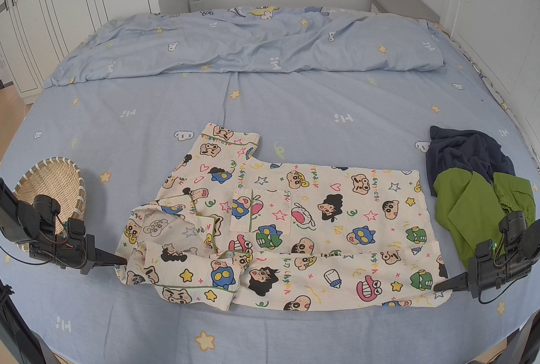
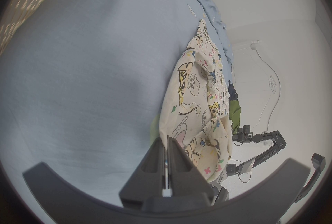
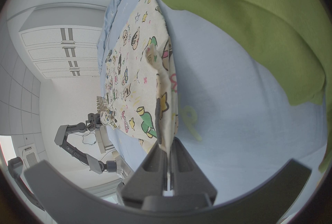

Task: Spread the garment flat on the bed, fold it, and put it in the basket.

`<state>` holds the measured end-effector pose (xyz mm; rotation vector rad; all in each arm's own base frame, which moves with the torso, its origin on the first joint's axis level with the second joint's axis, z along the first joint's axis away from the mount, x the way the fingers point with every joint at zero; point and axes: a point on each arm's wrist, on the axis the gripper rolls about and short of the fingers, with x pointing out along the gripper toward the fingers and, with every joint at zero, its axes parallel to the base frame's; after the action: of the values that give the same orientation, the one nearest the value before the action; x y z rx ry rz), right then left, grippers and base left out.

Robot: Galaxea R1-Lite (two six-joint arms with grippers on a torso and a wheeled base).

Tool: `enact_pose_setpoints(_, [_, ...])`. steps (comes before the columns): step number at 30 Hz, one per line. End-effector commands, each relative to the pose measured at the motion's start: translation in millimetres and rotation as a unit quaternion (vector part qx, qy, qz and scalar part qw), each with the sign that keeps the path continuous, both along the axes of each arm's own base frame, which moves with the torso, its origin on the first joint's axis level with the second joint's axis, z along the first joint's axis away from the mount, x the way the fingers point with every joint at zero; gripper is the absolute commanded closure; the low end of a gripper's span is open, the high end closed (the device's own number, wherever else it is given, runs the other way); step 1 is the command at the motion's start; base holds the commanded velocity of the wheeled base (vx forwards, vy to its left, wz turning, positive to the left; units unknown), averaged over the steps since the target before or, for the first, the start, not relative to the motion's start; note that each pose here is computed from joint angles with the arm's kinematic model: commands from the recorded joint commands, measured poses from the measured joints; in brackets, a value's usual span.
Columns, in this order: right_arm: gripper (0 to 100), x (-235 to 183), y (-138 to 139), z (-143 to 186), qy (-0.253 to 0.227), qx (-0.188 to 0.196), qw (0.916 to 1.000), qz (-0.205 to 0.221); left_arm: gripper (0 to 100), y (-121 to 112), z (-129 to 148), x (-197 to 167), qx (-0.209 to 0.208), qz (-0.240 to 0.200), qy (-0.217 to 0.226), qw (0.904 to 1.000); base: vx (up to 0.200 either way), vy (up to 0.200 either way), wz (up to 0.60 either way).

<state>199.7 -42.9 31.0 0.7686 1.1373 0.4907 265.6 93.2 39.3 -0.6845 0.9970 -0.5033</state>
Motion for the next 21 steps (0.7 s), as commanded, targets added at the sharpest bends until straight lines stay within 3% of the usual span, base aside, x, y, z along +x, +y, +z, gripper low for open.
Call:
enact_pose_setpoints(1, [100,1.2,0.7,2.1,0.005,0.0,1.0,0.002,100,-0.2,1.3,-1.2,-0.001,0.0,0.003,1.0,0.0,0.0,0.0])
enact_pose_setpoints(21, [100,2.9,-1.2,1.5,0.009,-0.004,1.0,-0.001,100,4.3,2.4,2.7,0.003,0.002,0.004,1.0,0.0,0.0,0.0])
